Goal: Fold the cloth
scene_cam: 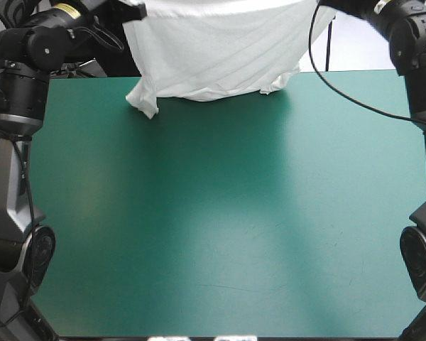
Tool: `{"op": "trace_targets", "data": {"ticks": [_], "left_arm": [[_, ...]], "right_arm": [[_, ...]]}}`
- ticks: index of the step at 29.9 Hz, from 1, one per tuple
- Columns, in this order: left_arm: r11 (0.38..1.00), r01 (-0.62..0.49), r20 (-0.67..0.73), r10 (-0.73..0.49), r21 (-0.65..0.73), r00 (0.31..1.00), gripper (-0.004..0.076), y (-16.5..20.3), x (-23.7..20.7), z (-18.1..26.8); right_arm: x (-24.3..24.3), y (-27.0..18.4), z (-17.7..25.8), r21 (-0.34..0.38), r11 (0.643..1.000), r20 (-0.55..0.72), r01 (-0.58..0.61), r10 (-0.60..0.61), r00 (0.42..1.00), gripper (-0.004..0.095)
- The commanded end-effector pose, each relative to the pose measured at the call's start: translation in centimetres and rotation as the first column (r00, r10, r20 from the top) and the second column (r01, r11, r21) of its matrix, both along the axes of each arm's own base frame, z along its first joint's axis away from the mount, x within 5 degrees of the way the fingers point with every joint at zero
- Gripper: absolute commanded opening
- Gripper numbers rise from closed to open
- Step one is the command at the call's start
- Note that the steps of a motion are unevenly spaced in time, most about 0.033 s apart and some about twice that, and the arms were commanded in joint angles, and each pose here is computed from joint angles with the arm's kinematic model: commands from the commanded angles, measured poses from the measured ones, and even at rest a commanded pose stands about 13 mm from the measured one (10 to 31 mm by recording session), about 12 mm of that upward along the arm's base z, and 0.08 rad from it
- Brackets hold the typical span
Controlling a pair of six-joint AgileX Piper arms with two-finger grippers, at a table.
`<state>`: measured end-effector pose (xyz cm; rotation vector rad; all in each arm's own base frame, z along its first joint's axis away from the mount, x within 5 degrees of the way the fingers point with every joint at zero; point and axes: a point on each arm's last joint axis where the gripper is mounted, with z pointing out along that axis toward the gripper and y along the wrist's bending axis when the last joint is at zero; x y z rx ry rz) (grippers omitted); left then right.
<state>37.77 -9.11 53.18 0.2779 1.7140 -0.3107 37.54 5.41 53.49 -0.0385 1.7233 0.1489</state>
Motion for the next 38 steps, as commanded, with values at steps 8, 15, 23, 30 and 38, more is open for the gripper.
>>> {"op": "trace_targets", "data": {"ticks": [8,15,23,30,38], "left_arm": [[0.987,0.074,-0.478,0.005,0.145,0.878,-0.0009,0.0,-0.8,-5.3],[0.989,0.11,-0.65,-0.017,0.103,0.76,-0.0009,-0.1,-2.8,-8.7],[0.979,0.15,-0.809,0.021,0.135,0.587,-0.0009,0.4,-8.0,-14.6],[0.963,0.167,-0.872,0.11,0.212,0.476,-0.0009,0.5,-13.0,-19.0],[0.967,0.164,-0.913,0.116,0.194,0.391,-0.0009,1.5,-17.1,-22.9]], "right_arm": [[-2.5,0.2,-5.7,-0.055,0.995,-0.3,-0.082,0.061,0.952,-0.0017],[-6.3,-0.2,-9.2,-0.073,0.991,-0.449,-0.116,0.071,0.89,-0.0017],[-11.7,0.0,-14.4,-0.063,0.983,-0.579,-0.174,0.106,0.808,-0.0017],[-15.6,1.7,-19.1,-0.046,0.962,-0.752,-0.269,0.144,0.643,-0.0017],[-17.6,2.4,-22.2,-0.03,0.947,-0.866,-0.319,0.135,0.481,-0.0017]]}}
